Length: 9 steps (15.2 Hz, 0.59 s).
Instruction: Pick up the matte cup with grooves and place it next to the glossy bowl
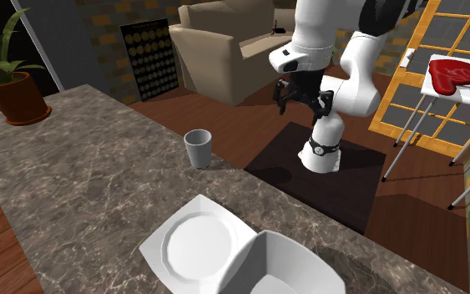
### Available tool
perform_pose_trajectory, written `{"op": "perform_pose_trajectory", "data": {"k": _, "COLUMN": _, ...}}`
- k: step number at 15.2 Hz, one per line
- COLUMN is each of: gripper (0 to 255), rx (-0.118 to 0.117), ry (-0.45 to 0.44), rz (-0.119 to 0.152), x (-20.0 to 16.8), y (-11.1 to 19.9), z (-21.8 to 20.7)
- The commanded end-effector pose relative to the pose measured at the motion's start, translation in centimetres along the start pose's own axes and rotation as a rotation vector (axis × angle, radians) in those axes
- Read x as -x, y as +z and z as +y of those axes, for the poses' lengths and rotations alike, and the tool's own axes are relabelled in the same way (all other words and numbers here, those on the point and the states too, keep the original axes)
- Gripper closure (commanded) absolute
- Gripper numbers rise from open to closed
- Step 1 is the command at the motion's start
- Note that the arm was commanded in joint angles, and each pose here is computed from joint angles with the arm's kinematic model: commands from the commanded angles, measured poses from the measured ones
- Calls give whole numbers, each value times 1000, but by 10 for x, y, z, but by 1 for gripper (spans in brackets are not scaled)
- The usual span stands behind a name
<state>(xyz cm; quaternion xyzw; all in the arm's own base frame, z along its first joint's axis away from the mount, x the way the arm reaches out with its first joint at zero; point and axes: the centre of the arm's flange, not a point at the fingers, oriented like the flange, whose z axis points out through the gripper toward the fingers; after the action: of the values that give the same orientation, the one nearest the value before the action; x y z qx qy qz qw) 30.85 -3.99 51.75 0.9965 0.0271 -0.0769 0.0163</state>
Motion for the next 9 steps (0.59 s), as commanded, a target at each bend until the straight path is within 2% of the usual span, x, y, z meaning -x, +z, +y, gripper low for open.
{"op": "perform_pose_trajectory", "data": {"k": 1, "gripper": 0, "rx": 9, "ry": -3, "rz": 7, "x": -7, "y": 11, "z": 22}}
{"op": "perform_pose_trajectory", "data": {"k": 9, "gripper": 0, "rx": 37, "ry": -7, "rz": 33, "x": -41, "y": 53, "z": 107}}
